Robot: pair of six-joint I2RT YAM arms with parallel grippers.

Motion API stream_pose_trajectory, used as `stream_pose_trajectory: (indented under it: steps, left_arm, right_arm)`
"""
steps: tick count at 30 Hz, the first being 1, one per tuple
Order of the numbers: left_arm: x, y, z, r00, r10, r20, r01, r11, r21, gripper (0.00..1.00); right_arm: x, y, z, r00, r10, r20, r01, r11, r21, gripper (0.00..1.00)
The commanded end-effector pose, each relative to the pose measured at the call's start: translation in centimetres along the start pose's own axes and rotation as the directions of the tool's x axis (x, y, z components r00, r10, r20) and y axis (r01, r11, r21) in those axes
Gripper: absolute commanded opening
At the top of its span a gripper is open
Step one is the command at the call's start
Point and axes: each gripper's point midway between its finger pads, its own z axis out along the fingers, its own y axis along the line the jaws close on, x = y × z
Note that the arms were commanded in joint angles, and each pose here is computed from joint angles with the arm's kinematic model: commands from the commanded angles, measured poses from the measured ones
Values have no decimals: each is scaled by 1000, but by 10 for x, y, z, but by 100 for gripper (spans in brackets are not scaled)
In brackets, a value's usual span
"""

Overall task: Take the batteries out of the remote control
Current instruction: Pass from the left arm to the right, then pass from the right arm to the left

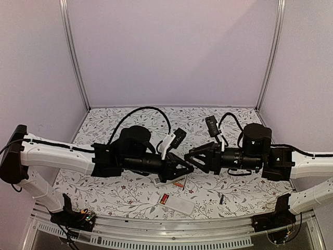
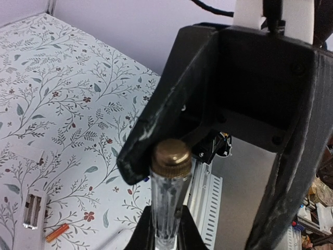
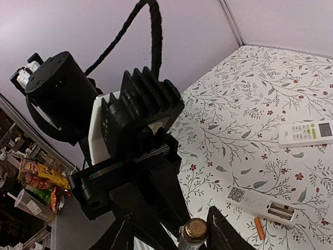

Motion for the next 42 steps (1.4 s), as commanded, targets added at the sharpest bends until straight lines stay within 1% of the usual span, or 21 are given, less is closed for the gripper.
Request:
stream_pose_trajectory:
  steps: [1,3,6,7,9,10,11,13,19,23,27,28,29,30,31,33,34,35,37,38,42]
  left_arm:
    - [-3,-15,2,999,33,-1,-33,998,44,0]
    - [-3,-17,2,999,33,-1,-33,998,53,0]
    - [-4,-20,2,999,32,3,-33,997,66,0]
    - [-3,-20,2,1000,29,4,-29,997,69,3]
    - [-2,-20,2,1000,13,6,-13,997,73,26]
    - [1,-20,2,1000,3,4,-3,997,78,34]
    - [2,-19,3,1000,-4,4,4,997,81,40]
    - [7,-19,3,1000,-19,-4,19,996,88,42]
    - [18,-18,-3,999,-51,-15,52,995,86,26]
    - [23,-20,-5,998,-69,-14,70,992,105,15]
    - [23,-22,-3,998,-67,-17,69,991,117,0]
    - [23,-23,-4,998,-64,-18,65,991,118,0]
    - [23,-22,-4,998,-60,-21,62,991,114,0]
    - [24,-21,-5,998,-52,-26,54,993,107,0]
    - [26,-20,-6,998,-44,-41,48,994,97,0]
    - [33,-15,-7,996,-19,-82,24,998,63,0]
    - [37,-12,-7,994,-4,-107,9,999,43,0]
    - [42,-8,-7,991,13,-136,-10,1000,24,0]
    - [59,1,-7,975,36,-220,-39,999,-8,0]
    - [66,3,-7,964,47,-261,-52,999,-13,0]
    - [81,0,-4,931,97,-351,-93,995,28,0]
  right_arm:
    - [1,1,6,1000,23,-20,-24,1000,-15,37]
    - [2,-1,6,999,30,-22,-30,999,-12,29]
    - [2,-6,6,999,43,-12,-43,999,10,9]
    - [1,-9,6,999,48,-2,-48,999,21,2]
    - [-3,-11,2,998,63,32,-64,998,29,0]
    - [-6,-11,0,996,69,51,-70,997,26,0]
    - [-9,-10,-2,995,72,71,-74,997,18,0]
    - [-15,-8,-6,991,81,105,-82,997,11,0]
    - [-24,-12,-18,982,89,167,-96,995,34,0]
    - [-22,-14,-20,982,94,166,-101,994,38,0]
    - [-19,-15,-19,982,107,158,-115,993,40,0]
    - [-19,-15,-19,983,108,152,-115,993,40,0]
    - [-17,-16,-19,984,108,141,-115,992,47,3]
    - [-16,-17,-19,986,106,128,-114,992,57,14]
    - [-13,-19,-20,988,105,112,-113,991,71,30]
    - [-9,-28,-25,991,106,80,-114,987,116,58]
    - [-5,-33,-28,992,111,52,-117,983,143,70]
    - [-5,-36,-31,993,116,32,-119,981,154,78]
    - [7,-42,-36,991,120,-65,-108,981,163,87]
    - [12,-44,-38,986,122,-110,-103,982,160,88]
    - [36,-43,-42,950,128,-283,-96,988,122,90]
